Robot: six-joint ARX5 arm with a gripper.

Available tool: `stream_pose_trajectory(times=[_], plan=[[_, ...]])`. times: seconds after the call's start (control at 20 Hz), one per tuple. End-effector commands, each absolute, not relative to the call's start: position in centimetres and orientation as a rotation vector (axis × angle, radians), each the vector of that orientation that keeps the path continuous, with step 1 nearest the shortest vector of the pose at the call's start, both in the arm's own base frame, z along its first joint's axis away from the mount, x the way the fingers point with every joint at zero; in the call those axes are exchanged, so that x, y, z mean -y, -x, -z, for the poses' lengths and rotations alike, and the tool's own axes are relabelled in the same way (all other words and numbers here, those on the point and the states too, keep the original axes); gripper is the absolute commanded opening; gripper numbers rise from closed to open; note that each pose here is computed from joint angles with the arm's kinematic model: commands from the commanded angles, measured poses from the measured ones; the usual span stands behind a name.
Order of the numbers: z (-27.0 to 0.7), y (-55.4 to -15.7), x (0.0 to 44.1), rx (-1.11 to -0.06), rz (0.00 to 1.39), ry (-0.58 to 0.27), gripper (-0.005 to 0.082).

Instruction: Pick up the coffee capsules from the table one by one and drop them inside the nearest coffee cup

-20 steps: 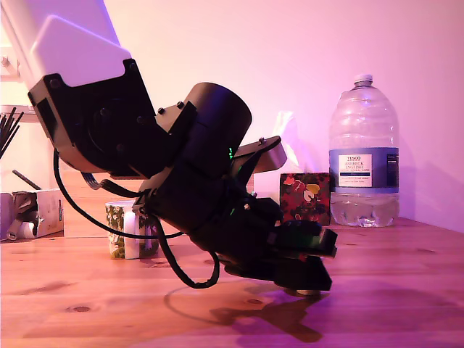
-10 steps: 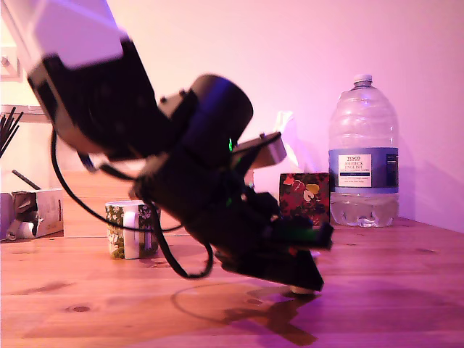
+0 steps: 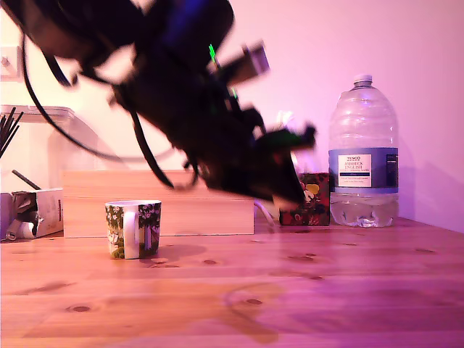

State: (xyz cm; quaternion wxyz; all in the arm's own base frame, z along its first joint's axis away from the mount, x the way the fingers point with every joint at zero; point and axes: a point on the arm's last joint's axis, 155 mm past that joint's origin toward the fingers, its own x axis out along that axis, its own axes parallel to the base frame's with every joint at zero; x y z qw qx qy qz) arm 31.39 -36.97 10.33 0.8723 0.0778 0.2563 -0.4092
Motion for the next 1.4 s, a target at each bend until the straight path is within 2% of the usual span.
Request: stream_pose_trajectory(times=[0.0,0.3,0.6,1.1,1.25,1.35], plan=[[-10.8,-31.4,35.8,-0.527,0.841,-0.163,0.0054],[-14.2,-33.8,31.5,-0.502,0.745,-0.122,0.0054],[-15.5,-36.6,25.8,-0.491,0.6,-0.095,0.0054],[-15.3,-37.8,14.2,-0.493,0.35,-0.04,0.0054],[-15.5,-38.2,12.9,-0.483,0.321,-0.029,0.0054],[-15.7,-38.3,13.0,-0.472,0.332,-0.05,0.0054]])
